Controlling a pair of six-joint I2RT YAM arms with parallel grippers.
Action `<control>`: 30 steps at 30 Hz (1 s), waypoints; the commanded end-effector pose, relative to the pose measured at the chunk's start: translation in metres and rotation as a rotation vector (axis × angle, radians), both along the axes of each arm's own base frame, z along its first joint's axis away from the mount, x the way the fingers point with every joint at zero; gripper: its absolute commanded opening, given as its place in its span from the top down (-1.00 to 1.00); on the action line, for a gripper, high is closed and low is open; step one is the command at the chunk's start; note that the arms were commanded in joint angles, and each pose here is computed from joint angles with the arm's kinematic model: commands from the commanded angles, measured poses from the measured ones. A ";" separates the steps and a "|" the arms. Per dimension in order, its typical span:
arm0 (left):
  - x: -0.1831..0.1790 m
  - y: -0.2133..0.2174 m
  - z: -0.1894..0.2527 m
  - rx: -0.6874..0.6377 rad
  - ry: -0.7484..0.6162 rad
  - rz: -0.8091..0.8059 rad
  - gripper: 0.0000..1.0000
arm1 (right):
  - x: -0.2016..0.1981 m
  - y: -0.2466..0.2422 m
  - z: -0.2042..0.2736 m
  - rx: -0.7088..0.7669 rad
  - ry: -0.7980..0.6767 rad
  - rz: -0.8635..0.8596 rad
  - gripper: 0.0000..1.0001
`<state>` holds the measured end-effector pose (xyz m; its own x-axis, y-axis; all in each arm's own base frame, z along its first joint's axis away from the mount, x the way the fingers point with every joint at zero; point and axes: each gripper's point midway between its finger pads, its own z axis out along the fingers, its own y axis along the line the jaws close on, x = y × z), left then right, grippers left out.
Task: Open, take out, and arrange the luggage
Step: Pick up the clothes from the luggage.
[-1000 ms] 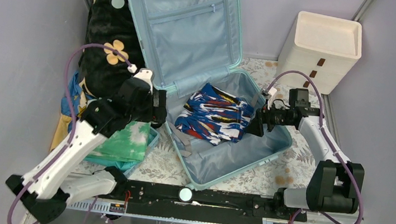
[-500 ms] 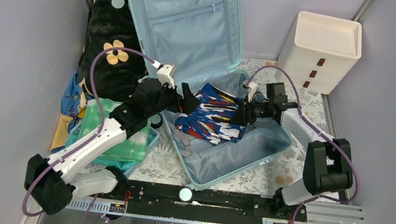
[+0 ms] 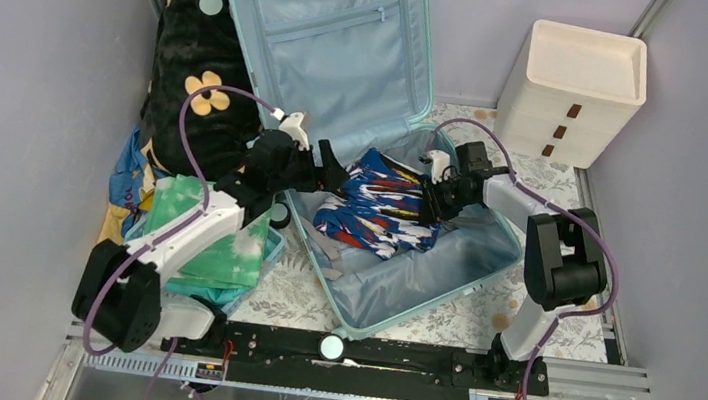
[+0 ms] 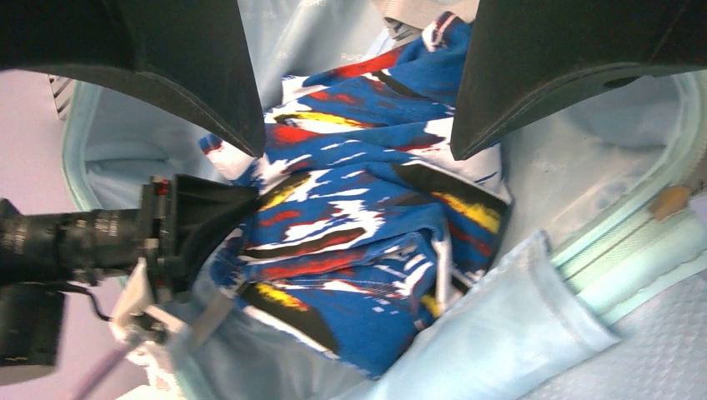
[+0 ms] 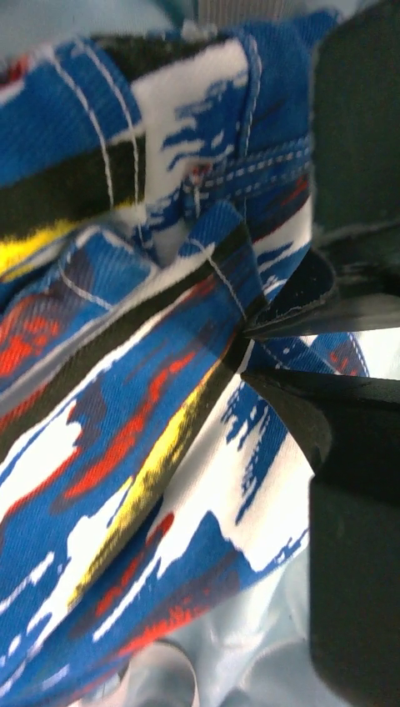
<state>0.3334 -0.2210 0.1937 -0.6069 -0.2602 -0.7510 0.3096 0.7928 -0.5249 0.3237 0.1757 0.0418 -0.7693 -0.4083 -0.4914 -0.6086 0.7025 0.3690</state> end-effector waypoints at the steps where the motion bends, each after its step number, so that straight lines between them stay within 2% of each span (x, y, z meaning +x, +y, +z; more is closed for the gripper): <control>1: 0.013 0.000 -0.013 -0.082 0.060 -0.025 -0.73 | -0.001 -0.054 -0.033 -0.302 0.023 -0.002 0.47; 7: 0.022 -0.002 -0.045 -0.014 0.173 -0.018 -0.74 | -0.008 -0.060 -0.039 -0.332 0.076 0.030 0.50; 8: 0.024 0.000 -0.053 0.013 0.197 -0.003 -0.89 | -0.010 -0.059 -0.040 -0.326 0.086 0.035 0.50; 9: 0.026 0.001 -0.059 0.040 0.210 0.005 -0.96 | -0.011 -0.059 -0.040 -0.321 0.092 0.039 0.50; 16: 0.030 -0.004 -0.100 0.238 0.266 0.035 -0.97 | -0.014 -0.054 -0.040 -0.294 0.110 0.054 0.50; 21: 0.034 -0.011 -0.122 0.298 0.289 0.046 -0.96 | -0.016 -0.054 -0.041 -0.286 0.123 0.061 0.50; 24: 0.034 -0.016 -0.132 0.308 0.311 0.038 -0.90 | -0.017 -0.053 -0.039 -0.278 0.122 0.065 0.50; 30: 0.024 -0.038 -0.125 0.199 0.342 -0.029 -0.50 | -0.018 -0.049 -0.037 -0.259 0.126 0.073 0.51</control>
